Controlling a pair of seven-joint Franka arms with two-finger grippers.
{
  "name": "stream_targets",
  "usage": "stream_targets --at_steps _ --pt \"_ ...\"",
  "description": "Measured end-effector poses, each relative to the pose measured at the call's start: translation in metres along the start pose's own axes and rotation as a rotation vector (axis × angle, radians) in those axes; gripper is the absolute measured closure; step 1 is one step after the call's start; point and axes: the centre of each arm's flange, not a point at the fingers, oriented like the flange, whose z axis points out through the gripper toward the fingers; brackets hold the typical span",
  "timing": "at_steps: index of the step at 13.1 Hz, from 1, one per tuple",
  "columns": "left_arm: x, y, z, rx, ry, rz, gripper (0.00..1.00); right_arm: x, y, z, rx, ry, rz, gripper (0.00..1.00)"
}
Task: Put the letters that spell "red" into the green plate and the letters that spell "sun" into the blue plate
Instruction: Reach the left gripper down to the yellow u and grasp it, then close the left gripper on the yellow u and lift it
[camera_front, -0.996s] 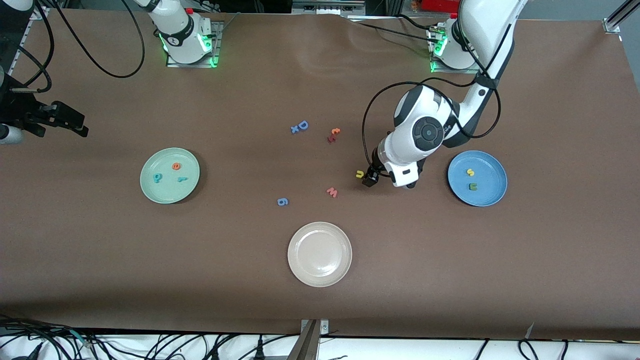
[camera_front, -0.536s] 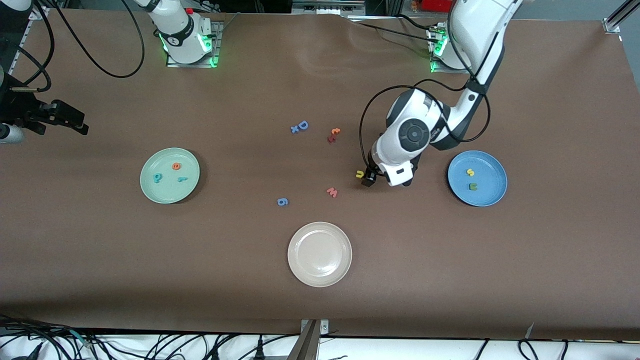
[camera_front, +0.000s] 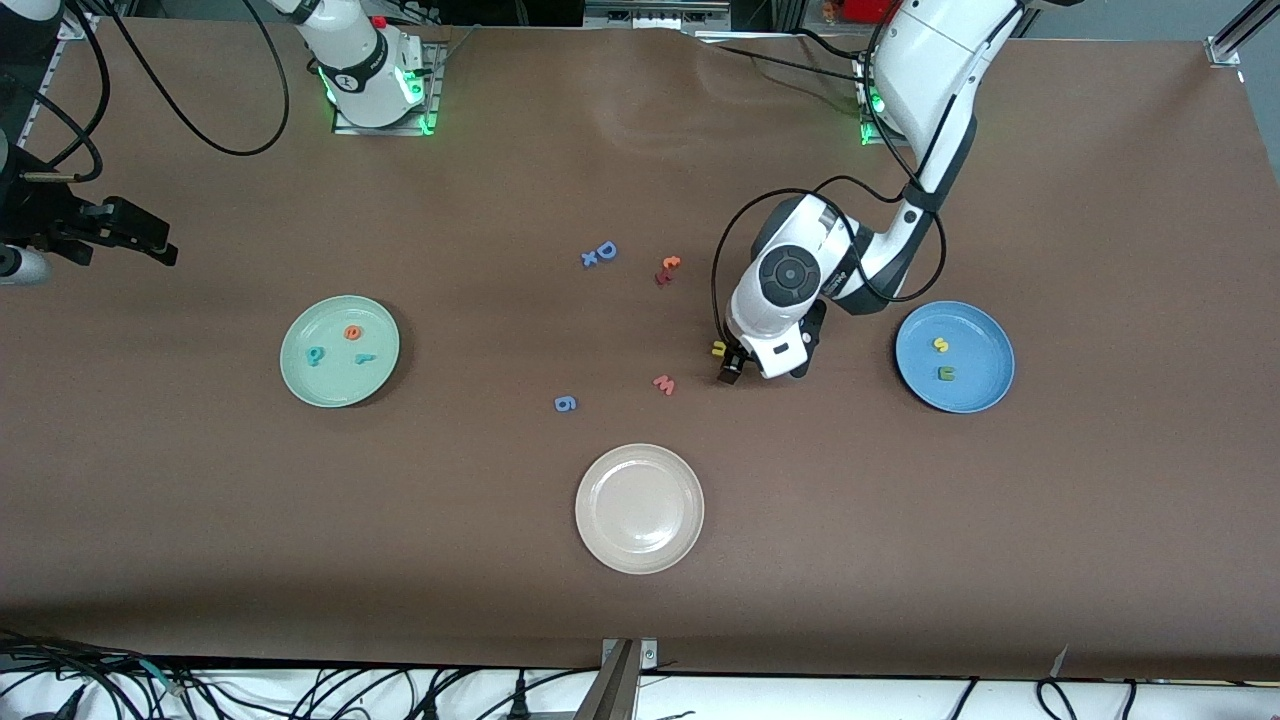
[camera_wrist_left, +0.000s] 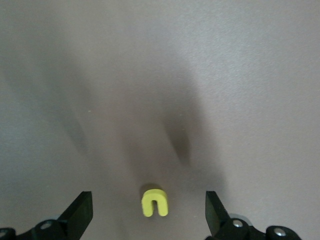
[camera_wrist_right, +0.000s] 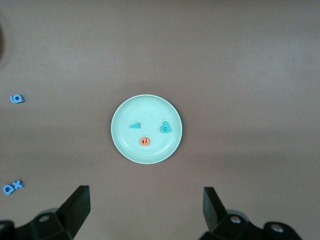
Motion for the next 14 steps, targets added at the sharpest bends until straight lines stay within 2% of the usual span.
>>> stream_targets --at_steps 6,14 --pt "-0.006 0.004 0.029 0.024 0.012 -0.009 0.02 0.000 0.001 0.000 0.000 0.000 0.002 0.00" --pt "-0.012 0.006 0.033 -0.003 0.009 -0.002 0.08 0.000 0.002 0.000 0.000 0.000 0.003 0.00"
